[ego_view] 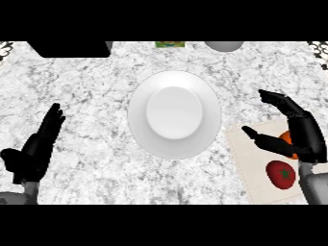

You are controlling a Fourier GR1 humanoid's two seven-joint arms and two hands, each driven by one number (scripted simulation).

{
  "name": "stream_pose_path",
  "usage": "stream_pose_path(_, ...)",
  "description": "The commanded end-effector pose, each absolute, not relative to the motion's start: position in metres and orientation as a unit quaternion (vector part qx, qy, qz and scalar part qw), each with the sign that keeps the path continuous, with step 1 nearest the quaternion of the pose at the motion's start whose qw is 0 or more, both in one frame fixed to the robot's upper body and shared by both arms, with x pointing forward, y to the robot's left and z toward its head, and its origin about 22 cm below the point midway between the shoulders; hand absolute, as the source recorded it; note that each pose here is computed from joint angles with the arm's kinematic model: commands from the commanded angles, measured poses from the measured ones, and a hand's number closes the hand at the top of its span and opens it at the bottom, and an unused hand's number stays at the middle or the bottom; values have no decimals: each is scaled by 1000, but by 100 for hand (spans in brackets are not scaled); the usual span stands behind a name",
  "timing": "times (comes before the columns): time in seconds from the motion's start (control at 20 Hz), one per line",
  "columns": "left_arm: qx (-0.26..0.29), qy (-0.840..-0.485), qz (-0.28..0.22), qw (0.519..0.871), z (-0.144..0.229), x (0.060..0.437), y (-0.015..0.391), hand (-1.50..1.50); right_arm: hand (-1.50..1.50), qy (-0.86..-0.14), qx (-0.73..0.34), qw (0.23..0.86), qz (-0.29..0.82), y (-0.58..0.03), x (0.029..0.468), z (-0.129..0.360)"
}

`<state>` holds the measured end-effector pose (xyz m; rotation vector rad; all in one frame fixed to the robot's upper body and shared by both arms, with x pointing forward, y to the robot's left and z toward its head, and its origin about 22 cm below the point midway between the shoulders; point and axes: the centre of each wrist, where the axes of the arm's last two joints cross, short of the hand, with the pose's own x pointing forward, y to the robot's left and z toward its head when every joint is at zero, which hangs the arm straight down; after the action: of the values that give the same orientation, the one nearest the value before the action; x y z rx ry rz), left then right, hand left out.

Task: Pick the squash from the placemat and place it in the plate

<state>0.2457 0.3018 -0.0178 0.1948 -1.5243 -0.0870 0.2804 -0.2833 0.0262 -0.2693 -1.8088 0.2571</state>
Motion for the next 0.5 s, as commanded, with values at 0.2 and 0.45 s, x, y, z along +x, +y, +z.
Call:
stream_pose_path(0.2, 79, -683, -58, 724, -19, 258, 303, 0, -150, -793, -182, 565, 134, -330, 218, -9)
stream_pose_path(0.45, 76, -685, -70, 721, -27, 245, 300, 0, -150, -773, -251, 565, 142, -344, 206, 27)
